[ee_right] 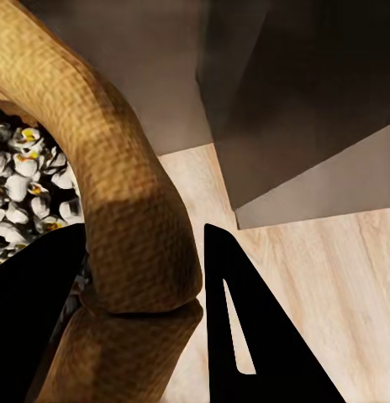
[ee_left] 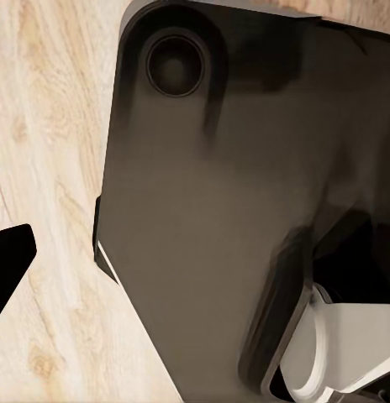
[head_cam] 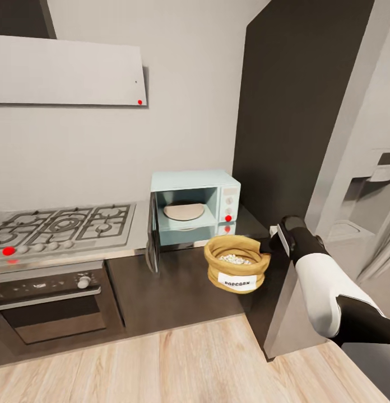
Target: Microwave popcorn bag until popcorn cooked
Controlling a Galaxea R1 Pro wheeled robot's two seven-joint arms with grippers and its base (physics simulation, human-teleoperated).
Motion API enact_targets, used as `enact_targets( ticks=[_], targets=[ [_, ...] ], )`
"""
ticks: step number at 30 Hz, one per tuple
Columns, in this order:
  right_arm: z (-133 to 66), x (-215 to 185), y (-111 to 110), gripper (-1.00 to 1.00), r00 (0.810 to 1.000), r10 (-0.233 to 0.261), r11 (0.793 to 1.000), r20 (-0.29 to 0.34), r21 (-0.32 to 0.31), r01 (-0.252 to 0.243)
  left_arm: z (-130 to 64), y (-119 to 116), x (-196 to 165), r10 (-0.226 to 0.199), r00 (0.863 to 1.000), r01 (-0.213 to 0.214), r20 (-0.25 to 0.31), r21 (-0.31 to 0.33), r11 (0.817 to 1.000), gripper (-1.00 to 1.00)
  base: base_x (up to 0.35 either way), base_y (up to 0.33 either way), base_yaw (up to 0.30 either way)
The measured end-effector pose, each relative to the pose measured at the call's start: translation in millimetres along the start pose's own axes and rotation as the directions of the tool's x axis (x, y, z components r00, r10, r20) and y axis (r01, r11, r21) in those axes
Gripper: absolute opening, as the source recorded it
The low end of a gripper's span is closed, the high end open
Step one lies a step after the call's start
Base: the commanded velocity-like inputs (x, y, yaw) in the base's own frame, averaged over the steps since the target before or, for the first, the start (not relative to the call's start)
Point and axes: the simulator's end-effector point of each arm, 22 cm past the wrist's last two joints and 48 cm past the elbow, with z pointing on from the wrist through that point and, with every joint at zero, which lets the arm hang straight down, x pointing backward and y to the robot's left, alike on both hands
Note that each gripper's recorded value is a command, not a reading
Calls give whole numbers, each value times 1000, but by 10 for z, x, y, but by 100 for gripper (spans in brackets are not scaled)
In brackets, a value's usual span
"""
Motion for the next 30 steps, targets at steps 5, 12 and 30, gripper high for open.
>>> enact_targets(
  ticks=[5,12,30],
  targets=[
    [-2,-4,25,-100,1000,0,1000,1,-8,0,0,0,0,0,1000,0,0,0,1000,100,0,0,3],
    [-124,-176,-1,-100,999,9,1000,52,-6,-9,0,0,0,-1,1000,1,0,0,1000,100,0,0,0],
    [-103,-149,6,-100,999,5,1000,44,-4,-5,0,4,6,-15,1000,15,-1,-1,1000,100,0,144,0]
  ],
)
